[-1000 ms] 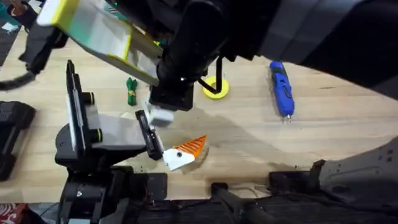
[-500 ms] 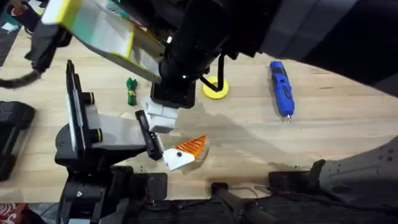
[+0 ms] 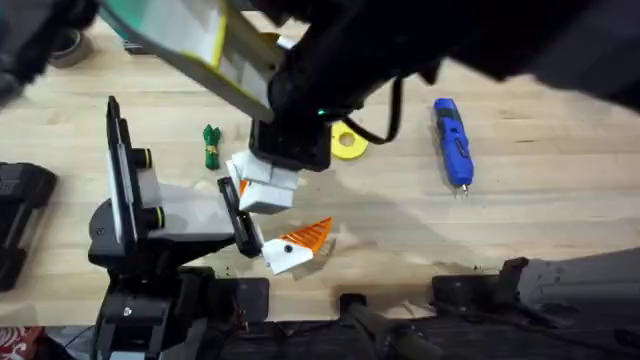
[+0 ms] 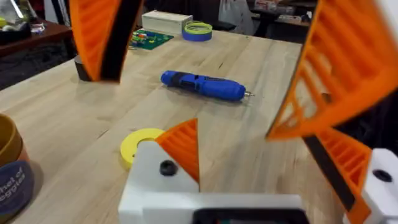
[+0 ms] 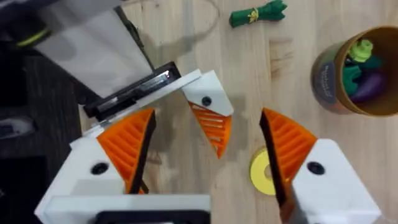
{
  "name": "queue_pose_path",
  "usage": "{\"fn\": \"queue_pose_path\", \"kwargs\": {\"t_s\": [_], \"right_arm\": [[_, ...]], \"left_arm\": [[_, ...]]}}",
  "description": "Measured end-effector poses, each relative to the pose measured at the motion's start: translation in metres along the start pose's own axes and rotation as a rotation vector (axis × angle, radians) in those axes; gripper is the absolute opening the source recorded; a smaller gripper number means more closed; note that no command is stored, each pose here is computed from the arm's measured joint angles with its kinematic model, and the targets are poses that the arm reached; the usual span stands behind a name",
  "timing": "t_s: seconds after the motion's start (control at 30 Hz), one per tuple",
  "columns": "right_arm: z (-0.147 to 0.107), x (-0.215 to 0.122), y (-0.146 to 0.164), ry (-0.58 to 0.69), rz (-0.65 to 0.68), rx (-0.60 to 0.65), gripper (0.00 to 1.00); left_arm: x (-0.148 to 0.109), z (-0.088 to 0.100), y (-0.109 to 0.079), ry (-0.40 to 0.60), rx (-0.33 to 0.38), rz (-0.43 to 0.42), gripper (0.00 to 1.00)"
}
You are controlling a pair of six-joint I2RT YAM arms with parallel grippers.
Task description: Pick up the gripper from the table and insert it into the empty holder that is missing its gripper. Then pick up a screw, insert it into the mounting hole, and use the screwdriver to tighten it. Finally, clean up the table by picking up the vegetable and placing it into the bucket.
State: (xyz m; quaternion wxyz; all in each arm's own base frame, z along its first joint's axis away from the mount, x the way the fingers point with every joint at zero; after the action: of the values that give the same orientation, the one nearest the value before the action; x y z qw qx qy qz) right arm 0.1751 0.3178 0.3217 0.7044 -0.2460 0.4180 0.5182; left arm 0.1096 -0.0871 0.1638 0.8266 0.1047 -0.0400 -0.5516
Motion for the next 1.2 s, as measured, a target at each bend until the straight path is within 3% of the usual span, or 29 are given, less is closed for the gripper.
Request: {"fn": "queue_pose_path", "kwargs": {"t_s": [0.3, 1.2], "right_arm": [[-0.002, -0.025, -0.007, -0.055, -0.021, 0.022, 0.996], [-0.018, -0.028, -0.011, 0.018, -0.022, 0.061, 0.996]], "left_arm": [[0.0, 0.0, 0.0, 0.0, 0.0, 0.0, 0.986], [0.0, 0.0, 0.0, 0.0, 0.0, 0.0, 0.986]]}}
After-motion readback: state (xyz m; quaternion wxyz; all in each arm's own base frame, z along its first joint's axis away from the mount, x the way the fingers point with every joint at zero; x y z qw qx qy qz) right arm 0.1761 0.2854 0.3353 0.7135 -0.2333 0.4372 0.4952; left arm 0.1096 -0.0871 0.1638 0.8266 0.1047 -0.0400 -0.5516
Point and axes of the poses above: each hand's point on the last joint's axis, 136 mm out from that joint toward the fingers, its own x axis out along the fingers, its own y axis along the line the jaws close on, z = x × y, the point moved 8 cm from there along -x, back along the fingers, and after that the axes turned 15 degrees about x, right-handed, at the moved point
